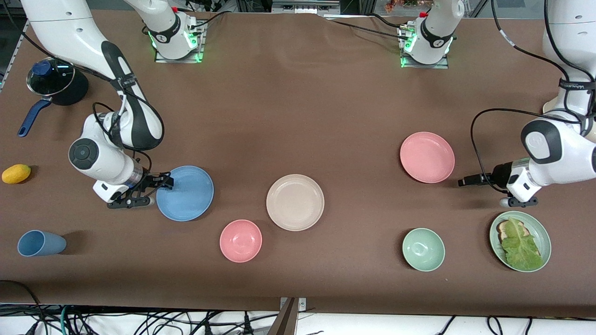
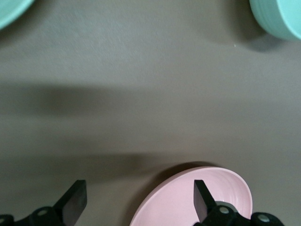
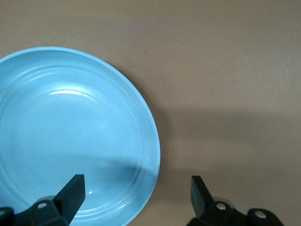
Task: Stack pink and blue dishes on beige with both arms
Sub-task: 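Grip the pink plate with the left gripper while the right gripper grips the blue plate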
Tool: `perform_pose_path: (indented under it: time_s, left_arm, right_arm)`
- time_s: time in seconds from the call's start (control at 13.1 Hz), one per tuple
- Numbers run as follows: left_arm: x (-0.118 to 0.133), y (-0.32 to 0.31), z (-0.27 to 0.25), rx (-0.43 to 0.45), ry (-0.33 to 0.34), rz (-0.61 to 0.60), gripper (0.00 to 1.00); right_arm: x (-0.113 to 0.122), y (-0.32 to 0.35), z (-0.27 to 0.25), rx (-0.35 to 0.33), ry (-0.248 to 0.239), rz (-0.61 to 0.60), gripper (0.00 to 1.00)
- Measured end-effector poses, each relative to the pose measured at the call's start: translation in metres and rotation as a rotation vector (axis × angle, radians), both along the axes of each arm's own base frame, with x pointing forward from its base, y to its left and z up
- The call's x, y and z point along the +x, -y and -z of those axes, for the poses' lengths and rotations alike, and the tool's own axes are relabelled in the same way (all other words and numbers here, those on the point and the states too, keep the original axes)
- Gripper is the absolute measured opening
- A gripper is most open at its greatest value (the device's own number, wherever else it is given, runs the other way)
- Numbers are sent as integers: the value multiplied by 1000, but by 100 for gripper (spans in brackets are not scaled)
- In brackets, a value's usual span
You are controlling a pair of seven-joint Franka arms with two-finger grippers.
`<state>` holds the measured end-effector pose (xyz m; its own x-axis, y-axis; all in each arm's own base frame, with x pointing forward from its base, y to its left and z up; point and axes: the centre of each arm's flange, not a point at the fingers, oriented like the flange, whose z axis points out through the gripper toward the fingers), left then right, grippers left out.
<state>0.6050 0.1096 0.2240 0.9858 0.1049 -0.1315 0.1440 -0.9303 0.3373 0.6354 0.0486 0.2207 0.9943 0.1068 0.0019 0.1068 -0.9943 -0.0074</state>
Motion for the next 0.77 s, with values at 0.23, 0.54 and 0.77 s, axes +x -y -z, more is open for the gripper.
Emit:
perform_pose_path:
  time_s: [0.23,0.54,0.77]
  left_arm:
    - [-14,2,1,7,6,8,100]
    - [-31,3,10,10,7,35,100]
    - [-39,17,23,37,42,40,100]
  right_arm:
    - [0,3,8,-1,2,5,90]
    - [-1,4,24,-1,-7,7,71]
    - [-2,4,25,-1,-9,7,56]
